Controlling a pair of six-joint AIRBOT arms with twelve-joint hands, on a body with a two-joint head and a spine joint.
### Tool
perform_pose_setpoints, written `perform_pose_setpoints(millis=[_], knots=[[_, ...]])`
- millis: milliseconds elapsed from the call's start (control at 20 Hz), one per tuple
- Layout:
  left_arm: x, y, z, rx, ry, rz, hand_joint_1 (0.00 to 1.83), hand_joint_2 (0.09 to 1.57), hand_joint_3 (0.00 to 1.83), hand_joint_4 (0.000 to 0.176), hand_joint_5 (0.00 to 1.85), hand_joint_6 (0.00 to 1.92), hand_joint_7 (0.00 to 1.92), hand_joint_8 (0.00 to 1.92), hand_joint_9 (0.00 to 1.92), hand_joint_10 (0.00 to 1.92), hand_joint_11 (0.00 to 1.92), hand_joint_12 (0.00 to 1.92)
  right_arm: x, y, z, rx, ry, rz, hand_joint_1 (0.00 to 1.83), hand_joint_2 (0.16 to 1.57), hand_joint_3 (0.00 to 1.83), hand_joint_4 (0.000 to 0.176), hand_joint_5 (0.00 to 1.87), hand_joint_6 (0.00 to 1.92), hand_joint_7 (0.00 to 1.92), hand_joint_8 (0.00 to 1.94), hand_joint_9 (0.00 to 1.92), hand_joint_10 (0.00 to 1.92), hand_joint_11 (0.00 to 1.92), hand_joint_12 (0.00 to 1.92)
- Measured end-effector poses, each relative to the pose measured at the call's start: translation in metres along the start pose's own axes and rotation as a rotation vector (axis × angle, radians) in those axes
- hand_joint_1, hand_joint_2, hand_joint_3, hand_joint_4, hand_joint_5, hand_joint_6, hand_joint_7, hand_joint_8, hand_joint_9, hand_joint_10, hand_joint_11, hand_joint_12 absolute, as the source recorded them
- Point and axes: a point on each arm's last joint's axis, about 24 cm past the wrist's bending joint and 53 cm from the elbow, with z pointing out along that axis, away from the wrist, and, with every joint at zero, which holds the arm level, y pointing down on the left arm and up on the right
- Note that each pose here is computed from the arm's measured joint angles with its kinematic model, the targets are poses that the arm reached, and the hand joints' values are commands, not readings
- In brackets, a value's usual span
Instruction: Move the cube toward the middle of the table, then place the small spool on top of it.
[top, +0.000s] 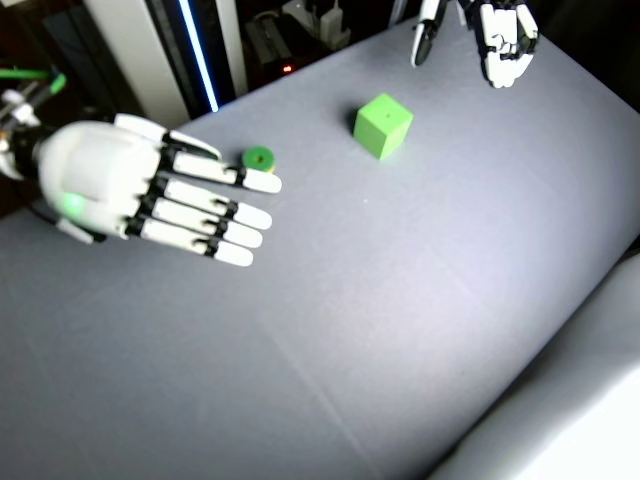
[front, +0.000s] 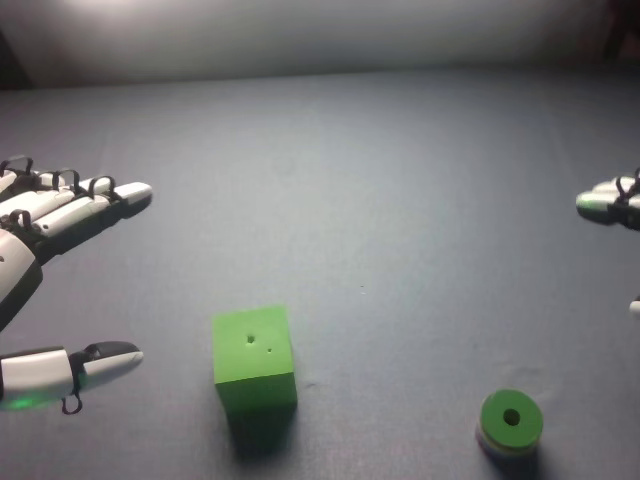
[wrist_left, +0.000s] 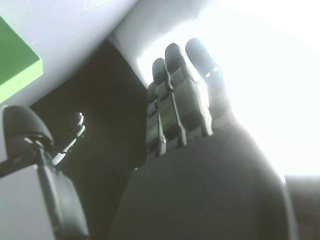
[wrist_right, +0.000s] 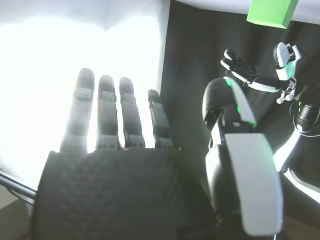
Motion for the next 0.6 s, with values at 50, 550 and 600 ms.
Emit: perform_pose_setpoints(millis=[50,550,600], knots=[[0.001,-0.001,0.000,0.003,0.001,-0.008,0.72,0.92,0.00,0.138,0.32,0.00,0.33,0.00,0.37,0.01,0.00,0.84,0.000,0.000,0.000,0.002,0.001,0.000,0.71,1.28,0.00,0.000,0.44,0.00,0.40,0.00,0.41,0.01,0.10,0.82],[0.062,-0.040,0.028,0.137,0.115,-0.098,0.61,0.83,0.00,0.170,0.27,0.00,0.29,0.00,0.41,0.00,0.10,0.86,-0.001,0.001,0.001,-0.004,-0.003,0.000,0.70,1.28,0.00,0.000,0.46,0.00,0.43,0.00,0.43,0.00,0.15,0.75],[0.067,-0.036,0.033,0.123,0.123,-0.099,0.61,0.82,0.00,0.167,0.26,0.00,0.29,0.00,0.41,0.00,0.10,0.85,-0.001,0.001,0.001,-0.004,-0.003,0.000,0.70,1.28,0.00,0.000,0.46,0.00,0.43,0.00,0.43,0.00,0.15,0.75]])
